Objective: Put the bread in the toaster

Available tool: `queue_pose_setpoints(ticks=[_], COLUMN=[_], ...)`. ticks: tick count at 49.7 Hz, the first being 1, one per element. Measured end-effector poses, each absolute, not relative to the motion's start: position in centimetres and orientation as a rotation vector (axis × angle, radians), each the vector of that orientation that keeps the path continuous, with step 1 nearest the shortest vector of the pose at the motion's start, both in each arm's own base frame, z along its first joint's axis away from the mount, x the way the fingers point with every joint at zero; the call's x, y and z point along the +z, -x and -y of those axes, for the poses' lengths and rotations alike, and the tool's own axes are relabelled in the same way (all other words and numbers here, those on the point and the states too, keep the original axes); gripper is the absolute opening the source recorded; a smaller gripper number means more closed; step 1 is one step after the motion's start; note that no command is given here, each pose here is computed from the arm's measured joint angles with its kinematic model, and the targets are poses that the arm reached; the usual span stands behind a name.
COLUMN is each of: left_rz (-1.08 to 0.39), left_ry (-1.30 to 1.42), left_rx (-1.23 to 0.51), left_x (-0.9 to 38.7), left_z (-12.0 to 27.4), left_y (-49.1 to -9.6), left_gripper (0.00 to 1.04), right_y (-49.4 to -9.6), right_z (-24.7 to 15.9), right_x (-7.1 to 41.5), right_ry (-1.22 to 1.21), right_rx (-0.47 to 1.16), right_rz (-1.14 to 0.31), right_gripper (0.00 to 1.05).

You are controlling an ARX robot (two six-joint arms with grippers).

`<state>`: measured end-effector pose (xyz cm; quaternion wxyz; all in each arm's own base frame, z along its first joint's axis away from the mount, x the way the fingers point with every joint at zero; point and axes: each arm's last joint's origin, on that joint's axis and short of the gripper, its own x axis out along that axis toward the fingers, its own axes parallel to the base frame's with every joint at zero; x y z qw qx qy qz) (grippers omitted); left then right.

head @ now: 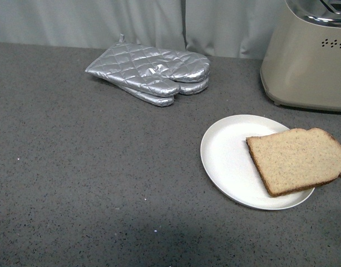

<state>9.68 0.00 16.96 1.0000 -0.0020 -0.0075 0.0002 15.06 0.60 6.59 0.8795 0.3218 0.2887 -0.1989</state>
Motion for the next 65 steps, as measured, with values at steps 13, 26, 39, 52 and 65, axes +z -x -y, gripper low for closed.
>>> queue_pose_setpoints(ticks=[13,26,39,52,65], left_rz=[0.015,0.015,0.015,0.015,0.015], left_ry=[0.004,0.004,0.004,0.004,0.004], left_rx=[0.0,0.0,0.0,0.0,0.0], left_x=[17.0,17.0,17.0,17.0,17.0], left_z=[0.0,0.0,0.0,0.0,0.0], left_y=[-9.7,-9.7,-9.7,-9.7,-9.7], left_gripper=[0.98,0.98,0.98,0.98,0.98], right_y=[-15.5,-15.6,-16.9,-17.7,-19.6], right_z=[-1.5,-1.7,-1.9,-1.6,-2.0], right_x=[5.2,4.1,4.1,4.2,4.1], right_ry=[-0.654,-0.67,-0.742,-0.803,-0.823], right_rx=[-0.412,-0.443,-0.408,-0.411,-0.401], right_rz=[-0.584,-0.616,-0.58,-0.555,-0.546], right_gripper=[0.95,0.95,0.95,0.95,0.95])
